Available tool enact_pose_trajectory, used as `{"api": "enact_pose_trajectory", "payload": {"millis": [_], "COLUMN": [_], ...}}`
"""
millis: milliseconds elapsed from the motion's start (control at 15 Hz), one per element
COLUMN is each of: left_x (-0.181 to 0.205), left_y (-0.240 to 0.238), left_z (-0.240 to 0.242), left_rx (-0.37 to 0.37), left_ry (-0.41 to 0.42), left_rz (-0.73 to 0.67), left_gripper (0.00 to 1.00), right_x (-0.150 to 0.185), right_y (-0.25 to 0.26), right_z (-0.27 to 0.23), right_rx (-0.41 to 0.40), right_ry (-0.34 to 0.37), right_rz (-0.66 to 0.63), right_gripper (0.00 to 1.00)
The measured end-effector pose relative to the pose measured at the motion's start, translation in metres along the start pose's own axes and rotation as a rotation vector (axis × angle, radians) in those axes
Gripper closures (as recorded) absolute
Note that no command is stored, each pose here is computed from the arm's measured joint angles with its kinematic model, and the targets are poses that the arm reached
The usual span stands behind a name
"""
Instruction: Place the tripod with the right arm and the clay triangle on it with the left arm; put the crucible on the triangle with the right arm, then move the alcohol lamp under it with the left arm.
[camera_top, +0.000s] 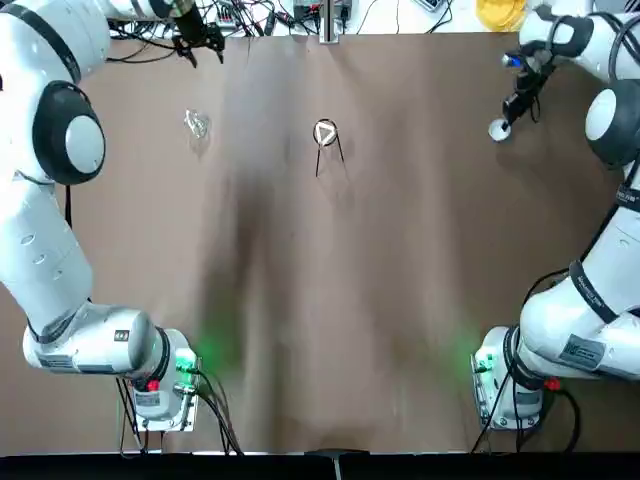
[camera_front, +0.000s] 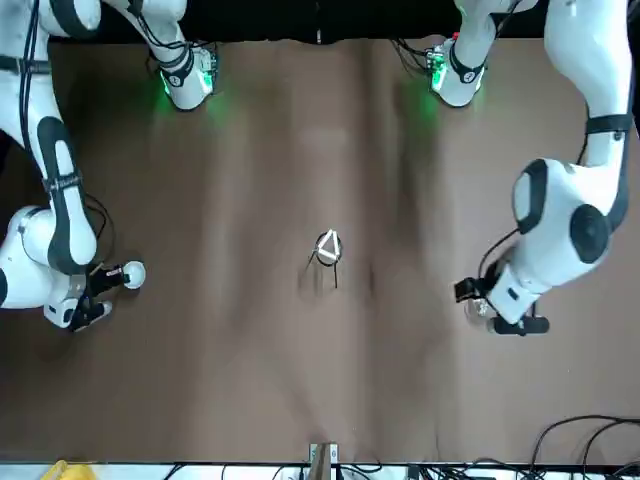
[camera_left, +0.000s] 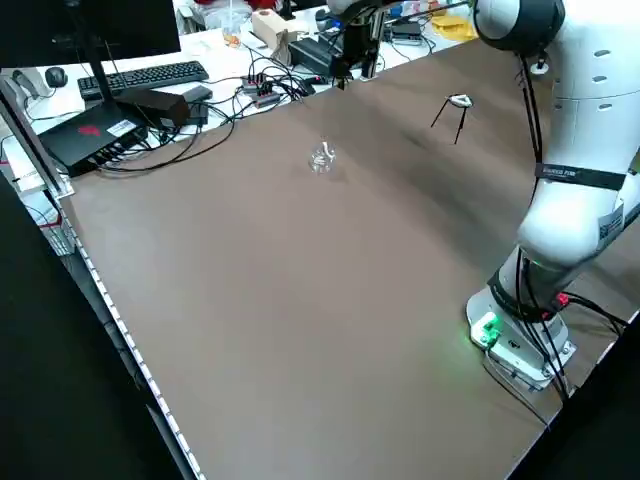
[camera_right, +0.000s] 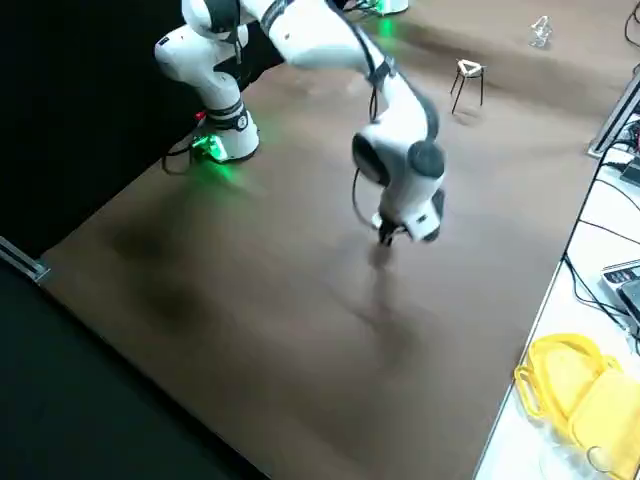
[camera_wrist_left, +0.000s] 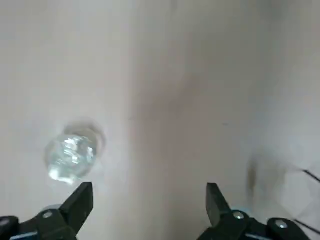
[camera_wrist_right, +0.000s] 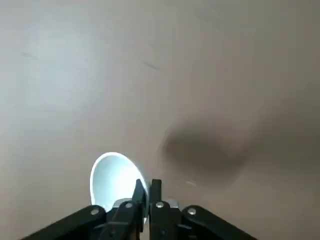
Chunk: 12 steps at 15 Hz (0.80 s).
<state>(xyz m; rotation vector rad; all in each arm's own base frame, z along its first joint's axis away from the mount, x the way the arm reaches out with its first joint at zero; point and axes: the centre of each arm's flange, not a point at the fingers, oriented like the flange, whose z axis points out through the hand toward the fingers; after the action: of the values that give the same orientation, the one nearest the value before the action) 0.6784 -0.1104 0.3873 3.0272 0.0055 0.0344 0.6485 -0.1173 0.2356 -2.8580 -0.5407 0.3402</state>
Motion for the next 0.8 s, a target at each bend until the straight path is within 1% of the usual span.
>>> {"api": "enact_pose_trajectory", "payload": {"millis": [133,267,467,733,800], "left_x": [0.005,0.009,0.013,0.019,0.019], "left_y": [-0.035,-0.07,-0.12,-0.171,-0.185], "left_z": [-0.001,-0.005,-0.003,0.019,0.025], "left_rx": [0.001,0.002,0.005,0.007,-0.003], "left_ry": [0.003,0.011,0.03,0.062,0.062], "left_rz": [0.012,0.041,0.121,0.219,0.25], "left_gripper": [0.0,0.0,0.0,0.0,0.0], "right_x": [0.014,0.024,0.045,0.076,0.081], "right_y": [-0.045,-0.09,-0.164,-0.285,-0.312], "right_z": [-0.03,-0.056,-0.068,-0.055,-0.054], "right_rx": [0.021,0.034,0.051,0.05,0.045], "right_ry": [0.017,0.025,0.025,0.011,0.013], "right_rz": [-0.061,-0.072,-0.005,0.12,0.15], "right_gripper": [0.94,0.94,0.94,0.94,0.94]}}
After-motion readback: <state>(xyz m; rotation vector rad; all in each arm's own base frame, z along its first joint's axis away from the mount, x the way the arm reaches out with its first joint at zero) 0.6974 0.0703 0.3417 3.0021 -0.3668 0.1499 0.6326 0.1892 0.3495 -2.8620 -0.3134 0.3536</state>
